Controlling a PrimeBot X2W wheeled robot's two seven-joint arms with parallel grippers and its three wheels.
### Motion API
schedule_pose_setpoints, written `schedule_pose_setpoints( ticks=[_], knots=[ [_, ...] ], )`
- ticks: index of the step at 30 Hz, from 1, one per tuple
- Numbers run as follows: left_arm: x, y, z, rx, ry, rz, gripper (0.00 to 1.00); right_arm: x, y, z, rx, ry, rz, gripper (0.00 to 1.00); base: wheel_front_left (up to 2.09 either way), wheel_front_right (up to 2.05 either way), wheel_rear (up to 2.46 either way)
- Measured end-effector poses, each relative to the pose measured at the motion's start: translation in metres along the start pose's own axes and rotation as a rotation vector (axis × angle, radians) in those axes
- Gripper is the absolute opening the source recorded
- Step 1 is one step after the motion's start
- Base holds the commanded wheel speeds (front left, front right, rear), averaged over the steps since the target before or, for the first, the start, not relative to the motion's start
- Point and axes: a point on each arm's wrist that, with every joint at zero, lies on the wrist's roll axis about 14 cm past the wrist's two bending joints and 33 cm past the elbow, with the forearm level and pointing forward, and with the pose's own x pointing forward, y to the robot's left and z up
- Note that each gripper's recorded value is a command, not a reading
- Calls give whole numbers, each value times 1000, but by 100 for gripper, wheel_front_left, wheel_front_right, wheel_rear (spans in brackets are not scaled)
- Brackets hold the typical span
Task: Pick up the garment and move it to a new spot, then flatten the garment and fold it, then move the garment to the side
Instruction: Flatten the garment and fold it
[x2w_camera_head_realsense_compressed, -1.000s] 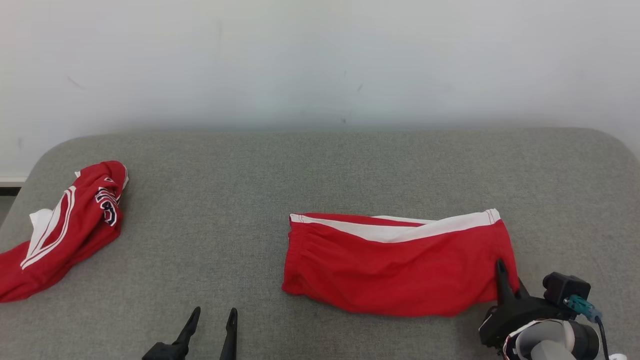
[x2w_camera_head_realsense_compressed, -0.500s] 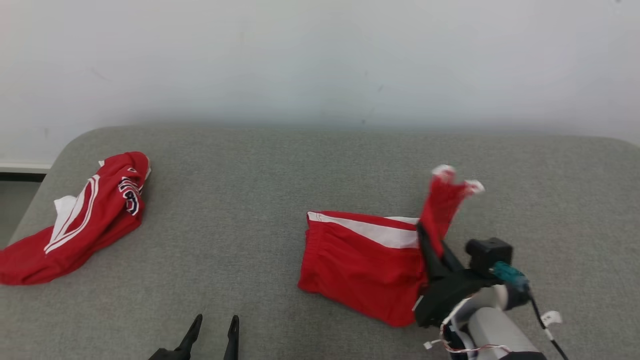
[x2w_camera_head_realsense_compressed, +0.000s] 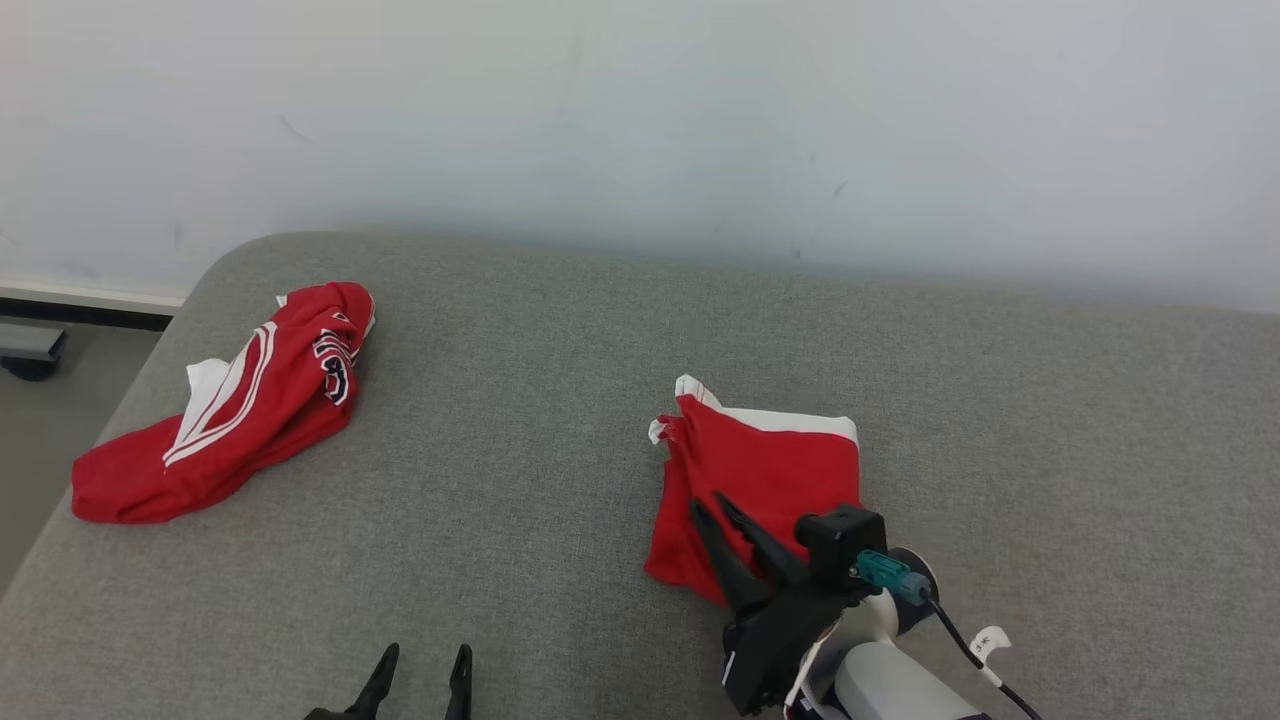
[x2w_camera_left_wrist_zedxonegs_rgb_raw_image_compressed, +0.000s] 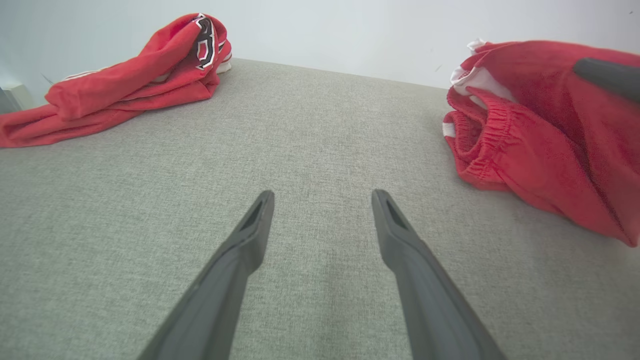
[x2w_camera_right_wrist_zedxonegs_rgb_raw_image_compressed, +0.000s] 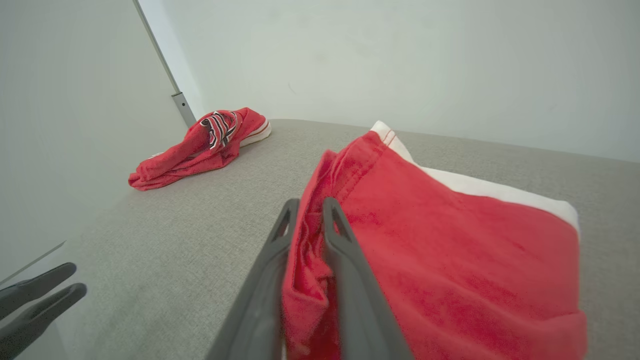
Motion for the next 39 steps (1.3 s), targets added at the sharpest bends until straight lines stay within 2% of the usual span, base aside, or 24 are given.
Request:
schedule_pose_setpoints(
  ticks=[1,4,9,14,25,33,39],
  knots=[
    [0,1,0,0,0,2,100,1,5,2,7,-8,13,100,0,0,0],
    [1,0,0,7,2,-1,100,2,16,7,25,-24,46,100,0,0,0],
    [3,-1,0,13,1,-7,100,-1,8,17,22,-58,21,100,0,0,0],
    [10,-7,4,17,-8,-27,100,-21,-31,15,-16,-68,-103,100,0,0,0],
    [27,-24,9,36,-17,-86,100,-98,-118,-1,-34,-71,-430,100,0,0,0],
    [35,-33,12,50,-23,-109,100,-138,-141,-4,-23,-92,-567,100,0,0,0],
    [38,-35,15,53,-32,-114,100,-154,-147,-7,-13,-95,-615,100,0,0,0]
  ],
)
